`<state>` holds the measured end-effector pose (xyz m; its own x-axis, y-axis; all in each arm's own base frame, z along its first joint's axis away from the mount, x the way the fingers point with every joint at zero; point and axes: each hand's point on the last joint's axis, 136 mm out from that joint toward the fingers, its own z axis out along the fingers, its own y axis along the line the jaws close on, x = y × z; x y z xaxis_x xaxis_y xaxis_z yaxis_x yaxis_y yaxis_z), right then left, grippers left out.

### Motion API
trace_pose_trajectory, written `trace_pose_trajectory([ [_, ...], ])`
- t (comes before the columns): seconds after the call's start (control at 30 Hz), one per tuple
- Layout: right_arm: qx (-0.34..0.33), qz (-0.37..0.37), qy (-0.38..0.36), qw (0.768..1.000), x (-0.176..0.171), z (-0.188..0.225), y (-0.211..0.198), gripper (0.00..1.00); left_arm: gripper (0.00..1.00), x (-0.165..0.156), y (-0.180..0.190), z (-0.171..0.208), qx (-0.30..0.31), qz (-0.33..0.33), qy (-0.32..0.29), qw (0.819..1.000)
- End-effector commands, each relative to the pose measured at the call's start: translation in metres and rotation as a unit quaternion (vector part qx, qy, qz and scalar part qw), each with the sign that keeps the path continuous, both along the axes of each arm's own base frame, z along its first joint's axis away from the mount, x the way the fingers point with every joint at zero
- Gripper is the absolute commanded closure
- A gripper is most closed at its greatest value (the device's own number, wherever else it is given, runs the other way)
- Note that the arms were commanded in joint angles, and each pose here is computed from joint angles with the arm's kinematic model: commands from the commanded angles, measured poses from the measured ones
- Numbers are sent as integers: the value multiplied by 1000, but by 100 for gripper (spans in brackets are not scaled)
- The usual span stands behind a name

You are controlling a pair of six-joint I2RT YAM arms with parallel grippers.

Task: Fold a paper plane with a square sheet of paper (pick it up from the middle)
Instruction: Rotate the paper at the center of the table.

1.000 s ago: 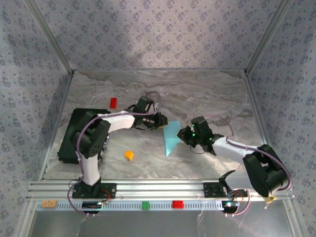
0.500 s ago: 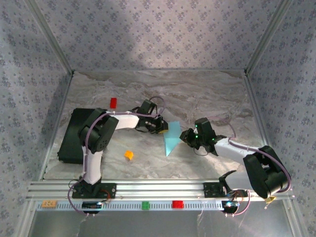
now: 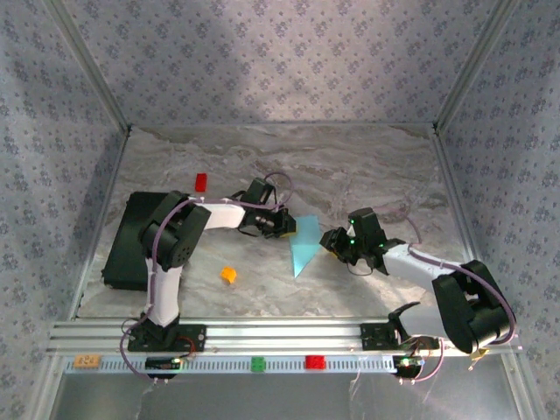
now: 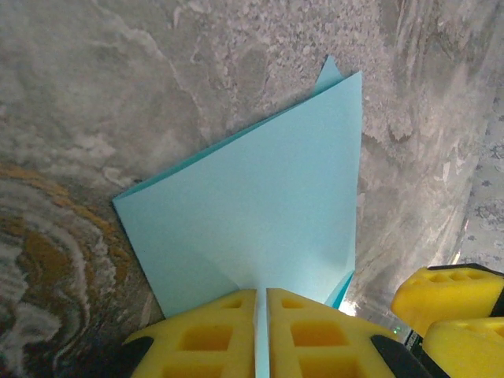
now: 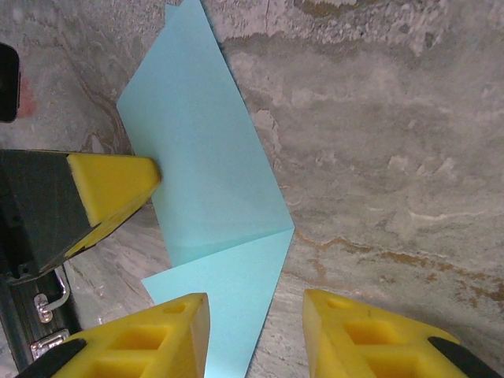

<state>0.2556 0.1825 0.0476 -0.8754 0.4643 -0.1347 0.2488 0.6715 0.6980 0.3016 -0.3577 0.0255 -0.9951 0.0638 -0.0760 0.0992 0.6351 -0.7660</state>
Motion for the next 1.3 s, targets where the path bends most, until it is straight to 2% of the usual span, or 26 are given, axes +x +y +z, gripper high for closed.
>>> trace_pose_trajectory([
  [0.0,-4,12,5,1000,-2,-2,-2,63,89,-31,4,-17,7,-38,45,998],
  [0.37,-21,76,1,997,25,-3,9,64,89,-28,3,-9,9,-37,32,999],
  [0.63,-54,91,21,994,38,-17,10,64,89,-24,4,-7,12,-31,25,999],
  [0.93,-64,115,50,990,24,-32,19,65,89,-21,4,-7,16,-23,21,999],
  [1.27,-32,111,41,992,9,-16,28,68,90,-20,5,-4,13,-26,20,999],
])
